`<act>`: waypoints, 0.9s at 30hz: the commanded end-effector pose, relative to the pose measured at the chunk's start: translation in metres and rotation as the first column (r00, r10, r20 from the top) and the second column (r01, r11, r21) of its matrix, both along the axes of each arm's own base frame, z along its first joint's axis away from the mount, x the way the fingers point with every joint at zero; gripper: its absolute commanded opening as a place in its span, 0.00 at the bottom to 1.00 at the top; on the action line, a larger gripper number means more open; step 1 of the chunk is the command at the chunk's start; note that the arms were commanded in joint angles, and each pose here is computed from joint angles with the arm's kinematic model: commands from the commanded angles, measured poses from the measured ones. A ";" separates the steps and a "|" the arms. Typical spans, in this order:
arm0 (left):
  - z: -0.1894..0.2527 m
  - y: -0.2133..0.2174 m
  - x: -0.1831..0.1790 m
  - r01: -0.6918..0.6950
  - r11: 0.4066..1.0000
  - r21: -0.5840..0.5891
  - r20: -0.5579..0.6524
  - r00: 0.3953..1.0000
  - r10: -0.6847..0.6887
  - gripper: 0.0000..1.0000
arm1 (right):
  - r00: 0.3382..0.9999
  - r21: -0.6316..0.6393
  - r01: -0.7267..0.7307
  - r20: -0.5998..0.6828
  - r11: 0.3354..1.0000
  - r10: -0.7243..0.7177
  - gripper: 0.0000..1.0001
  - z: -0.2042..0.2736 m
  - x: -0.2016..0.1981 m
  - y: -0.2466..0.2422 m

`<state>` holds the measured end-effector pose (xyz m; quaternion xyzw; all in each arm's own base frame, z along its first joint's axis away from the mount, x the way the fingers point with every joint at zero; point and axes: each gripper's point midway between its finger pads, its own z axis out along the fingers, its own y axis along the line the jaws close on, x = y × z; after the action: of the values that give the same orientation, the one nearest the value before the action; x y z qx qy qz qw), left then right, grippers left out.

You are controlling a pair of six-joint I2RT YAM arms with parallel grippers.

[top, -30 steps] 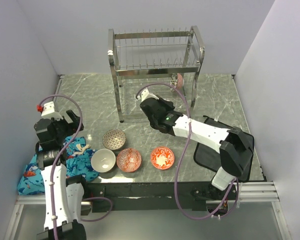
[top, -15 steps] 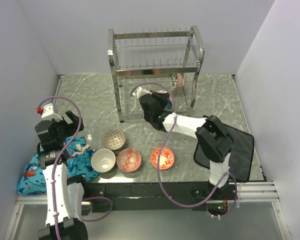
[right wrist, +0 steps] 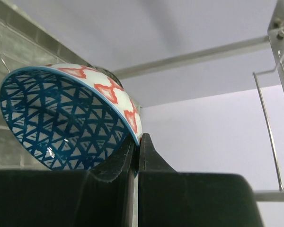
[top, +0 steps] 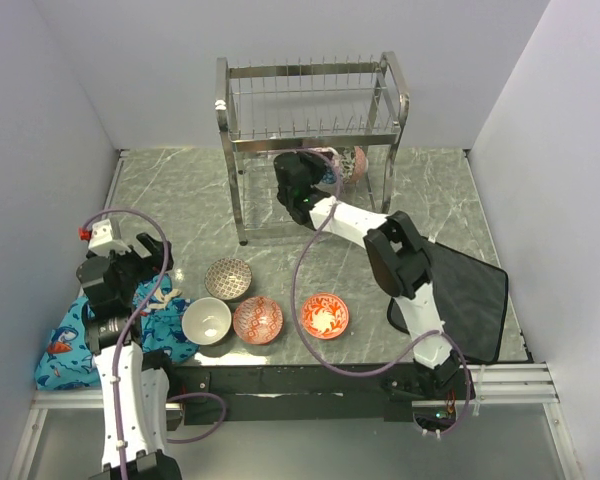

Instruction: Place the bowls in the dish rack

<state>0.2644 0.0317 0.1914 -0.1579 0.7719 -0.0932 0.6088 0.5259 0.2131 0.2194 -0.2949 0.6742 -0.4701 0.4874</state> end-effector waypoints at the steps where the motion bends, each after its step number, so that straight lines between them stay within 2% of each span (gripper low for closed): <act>1: 0.017 -0.005 0.002 0.031 0.999 0.015 0.084 0.996 -0.032 0.99 | 0.998 0.004 0.053 0.041 0.999 -0.053 0.00 0.009 0.017 0.006; 6: 0.017 -0.007 0.003 0.038 0.999 0.013 0.094 0.995 -0.039 1.00 | 0.983 0.001 0.172 0.067 0.985 -0.171 0.00 0.025 0.034 0.008; 7: 0.017 -0.007 0.002 0.039 0.999 0.014 0.097 0.994 -0.041 1.00 | 0.980 -0.027 0.197 0.049 0.980 -0.195 0.00 0.009 0.039 0.011; 8: 0.018 -0.007 0.003 0.039 0.999 0.014 0.100 0.994 -0.040 0.99 | 0.972 0.005 0.218 0.083 0.976 -0.218 0.00 0.031 0.040 0.013; 13: 0.017 -0.007 0.003 0.037 0.999 0.012 0.103 0.994 -0.038 0.99 | 0.944 -0.108 0.328 0.084 0.939 -0.320 0.00 0.016 0.035 0.002; 27: 0.019 -0.007 0.001 0.034 0.999 0.019 0.121 0.992 -0.036 0.99 | 0.909 -0.165 0.415 0.050 0.895 -0.413 0.00 -0.005 0.043 -0.028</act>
<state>0.2645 0.0268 0.1989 -0.1430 0.7526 -0.1020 0.6346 0.5663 0.2019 0.1997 -0.2277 0.6697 -0.6120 0.3536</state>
